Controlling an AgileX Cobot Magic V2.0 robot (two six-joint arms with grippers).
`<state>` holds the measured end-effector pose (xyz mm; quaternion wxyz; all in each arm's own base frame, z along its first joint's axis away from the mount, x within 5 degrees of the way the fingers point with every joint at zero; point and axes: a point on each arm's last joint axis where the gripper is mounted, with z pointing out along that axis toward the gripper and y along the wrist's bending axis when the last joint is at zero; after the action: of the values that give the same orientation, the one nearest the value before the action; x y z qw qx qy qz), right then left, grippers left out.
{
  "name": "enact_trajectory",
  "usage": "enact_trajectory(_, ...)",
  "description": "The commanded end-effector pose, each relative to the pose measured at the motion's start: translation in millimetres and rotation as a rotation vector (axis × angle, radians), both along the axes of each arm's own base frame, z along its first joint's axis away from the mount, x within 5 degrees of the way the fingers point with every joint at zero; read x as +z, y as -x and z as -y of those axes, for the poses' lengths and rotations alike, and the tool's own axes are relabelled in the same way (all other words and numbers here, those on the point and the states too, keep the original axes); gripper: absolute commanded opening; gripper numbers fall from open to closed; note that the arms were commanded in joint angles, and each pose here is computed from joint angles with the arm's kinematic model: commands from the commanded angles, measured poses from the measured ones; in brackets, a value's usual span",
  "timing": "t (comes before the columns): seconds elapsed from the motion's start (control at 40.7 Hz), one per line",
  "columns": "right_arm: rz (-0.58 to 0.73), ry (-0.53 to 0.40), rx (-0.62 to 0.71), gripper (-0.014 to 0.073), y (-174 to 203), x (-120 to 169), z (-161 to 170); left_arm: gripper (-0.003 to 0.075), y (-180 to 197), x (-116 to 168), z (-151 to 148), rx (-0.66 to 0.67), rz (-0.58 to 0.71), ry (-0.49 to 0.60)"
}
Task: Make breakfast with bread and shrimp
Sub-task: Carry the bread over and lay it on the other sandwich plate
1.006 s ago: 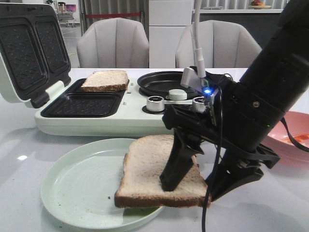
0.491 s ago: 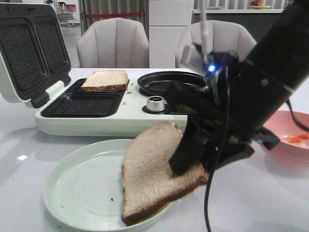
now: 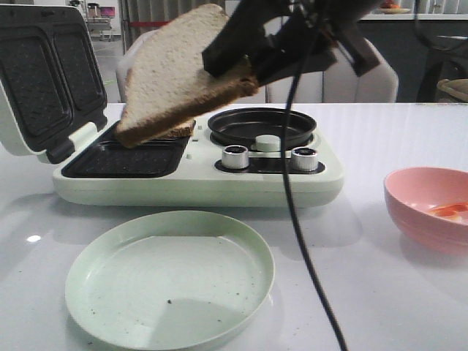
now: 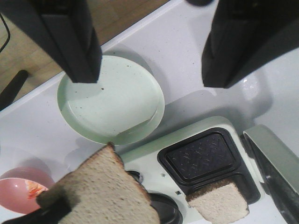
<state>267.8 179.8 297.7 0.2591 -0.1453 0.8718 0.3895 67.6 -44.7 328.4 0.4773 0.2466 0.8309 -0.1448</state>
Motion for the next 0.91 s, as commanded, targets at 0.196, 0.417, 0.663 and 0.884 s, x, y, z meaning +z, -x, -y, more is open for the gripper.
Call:
enact_trajectory(0.196, 0.054, -0.207, -0.024, 0.0034, -67, 8, -46, 0.0510, -2, 15, 3, -0.013, 0.083, 0.065)
enact_trajectory(0.417, 0.062, -0.210, -0.039, 0.0034, -118, -15, -70, 0.0510, -2, 15, 3, -0.013, 0.083, 0.065)
enact_trajectory(0.663, 0.050, -0.188, -0.075, 0.0298, -145, -45, -81, 0.0510, -2, 15, 3, -0.013, 0.083, 0.065)
enact_trajectory(0.884, 0.063, -0.180, -0.070, 0.0578, -146, -40, -73, 0.0510, -2, 15, 3, -0.013, 0.084, 0.063)
